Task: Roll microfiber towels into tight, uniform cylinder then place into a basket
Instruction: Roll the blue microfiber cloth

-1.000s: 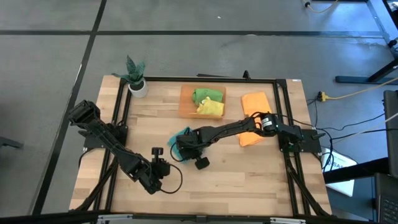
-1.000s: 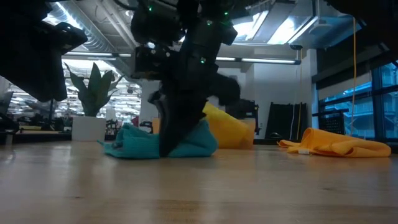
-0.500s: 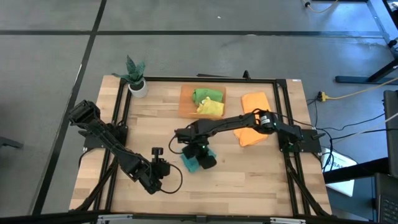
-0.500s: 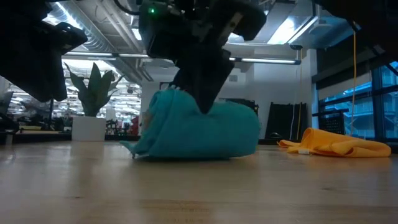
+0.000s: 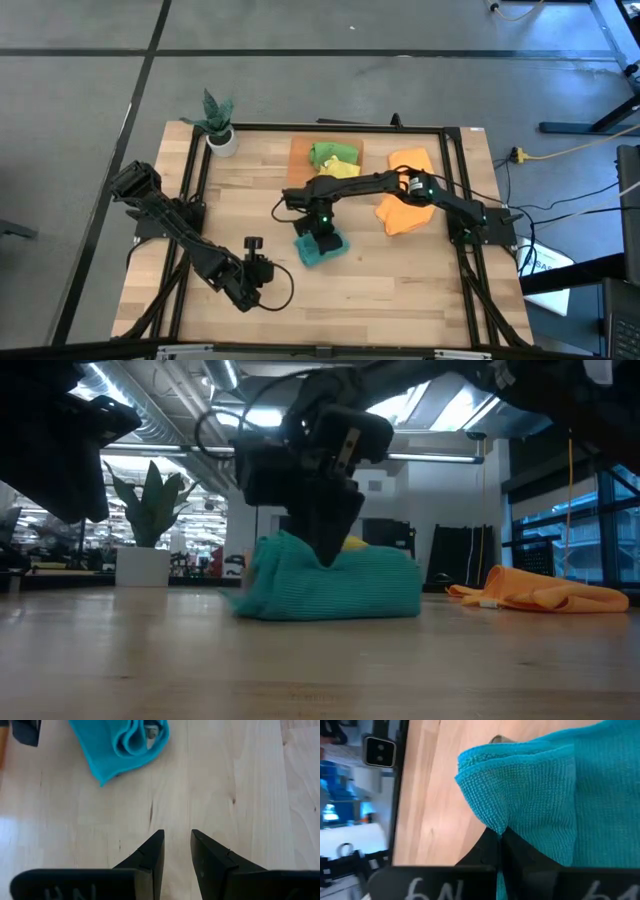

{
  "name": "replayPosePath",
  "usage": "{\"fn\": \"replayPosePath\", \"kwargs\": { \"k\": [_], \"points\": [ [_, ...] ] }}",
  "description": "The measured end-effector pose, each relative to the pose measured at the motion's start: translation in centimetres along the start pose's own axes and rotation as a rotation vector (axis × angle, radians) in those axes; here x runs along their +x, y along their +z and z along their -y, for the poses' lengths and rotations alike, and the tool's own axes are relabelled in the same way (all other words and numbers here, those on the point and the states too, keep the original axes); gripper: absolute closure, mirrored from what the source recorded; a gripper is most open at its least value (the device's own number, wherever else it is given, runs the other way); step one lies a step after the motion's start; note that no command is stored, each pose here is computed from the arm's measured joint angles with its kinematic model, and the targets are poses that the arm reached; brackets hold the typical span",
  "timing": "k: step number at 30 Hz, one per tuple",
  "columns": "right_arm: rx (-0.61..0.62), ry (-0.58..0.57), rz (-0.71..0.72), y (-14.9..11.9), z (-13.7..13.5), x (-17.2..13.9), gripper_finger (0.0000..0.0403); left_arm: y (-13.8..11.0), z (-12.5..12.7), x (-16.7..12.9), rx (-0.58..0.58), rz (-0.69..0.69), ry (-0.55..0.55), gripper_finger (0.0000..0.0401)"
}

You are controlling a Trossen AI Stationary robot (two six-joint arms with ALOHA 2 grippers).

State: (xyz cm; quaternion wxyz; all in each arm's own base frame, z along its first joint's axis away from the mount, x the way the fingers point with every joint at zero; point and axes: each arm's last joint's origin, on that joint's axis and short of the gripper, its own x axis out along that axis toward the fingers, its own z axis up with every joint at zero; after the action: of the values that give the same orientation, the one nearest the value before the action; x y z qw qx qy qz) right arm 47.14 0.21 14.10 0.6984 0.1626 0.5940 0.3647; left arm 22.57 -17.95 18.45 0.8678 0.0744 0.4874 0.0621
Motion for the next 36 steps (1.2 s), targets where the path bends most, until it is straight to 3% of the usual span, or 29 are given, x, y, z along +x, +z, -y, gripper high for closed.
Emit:
{"fn": "replayPosePath", "kwargs": {
  "k": [8,12,21,30,36],
  "points": [
    [0.013,0.123,0.026,-0.6,0.5,-0.7,0.0397,0.2,-0.4,0.2,-0.011,-0.004,0.009,0.0315],
    [-0.006,0.003,0.015,-0.2,1.2,-0.2,0.0397,0.3,-0.5,0.3,-0.014,-0.004,0.011,0.0315],
    [-0.062,-0.095,0.060,0.5,2.3,0.1,0.0383,0.3,-0.5,0.3,-0.014,-0.004,0.011,0.0315],
    [-0.038,-0.113,0.080,0.8,2.4,0.1,0.0375,0.3,-0.5,0.3,-0.013,-0.005,0.011,0.0315],
    [-0.053,-0.121,0.092,1.4,1.9,-0.6,0.0325,0.3,-0.5,0.3,-0.014,-0.005,0.011,0.0315]
  ]
}}
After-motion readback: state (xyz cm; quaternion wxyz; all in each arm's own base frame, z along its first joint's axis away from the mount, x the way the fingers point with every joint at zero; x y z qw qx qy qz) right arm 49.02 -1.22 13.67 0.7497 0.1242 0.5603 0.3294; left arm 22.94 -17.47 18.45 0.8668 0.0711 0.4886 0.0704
